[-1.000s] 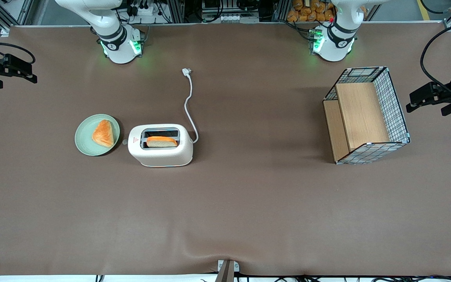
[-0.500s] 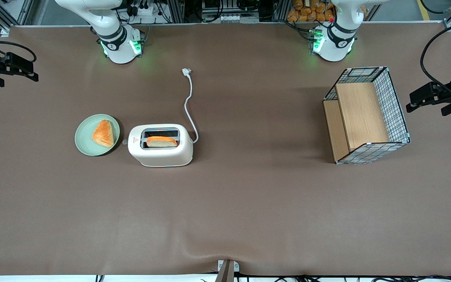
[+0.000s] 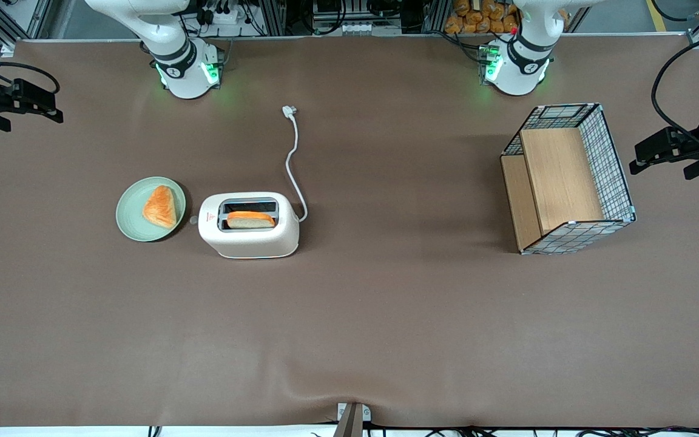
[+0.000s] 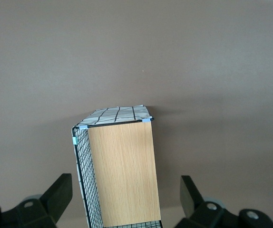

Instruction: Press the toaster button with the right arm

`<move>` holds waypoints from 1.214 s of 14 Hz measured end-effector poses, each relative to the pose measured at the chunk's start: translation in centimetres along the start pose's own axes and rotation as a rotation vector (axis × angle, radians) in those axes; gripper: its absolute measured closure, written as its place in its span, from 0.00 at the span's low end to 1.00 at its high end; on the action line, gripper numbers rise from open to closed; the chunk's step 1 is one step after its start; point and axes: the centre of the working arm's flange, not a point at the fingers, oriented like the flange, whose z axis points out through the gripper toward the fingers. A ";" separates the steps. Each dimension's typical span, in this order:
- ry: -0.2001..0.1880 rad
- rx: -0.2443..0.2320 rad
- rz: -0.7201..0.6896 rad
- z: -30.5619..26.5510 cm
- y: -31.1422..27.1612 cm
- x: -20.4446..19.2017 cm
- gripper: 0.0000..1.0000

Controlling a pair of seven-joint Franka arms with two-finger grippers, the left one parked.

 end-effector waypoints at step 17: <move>0.011 0.021 0.007 2.7 -3.9 2.0 0.74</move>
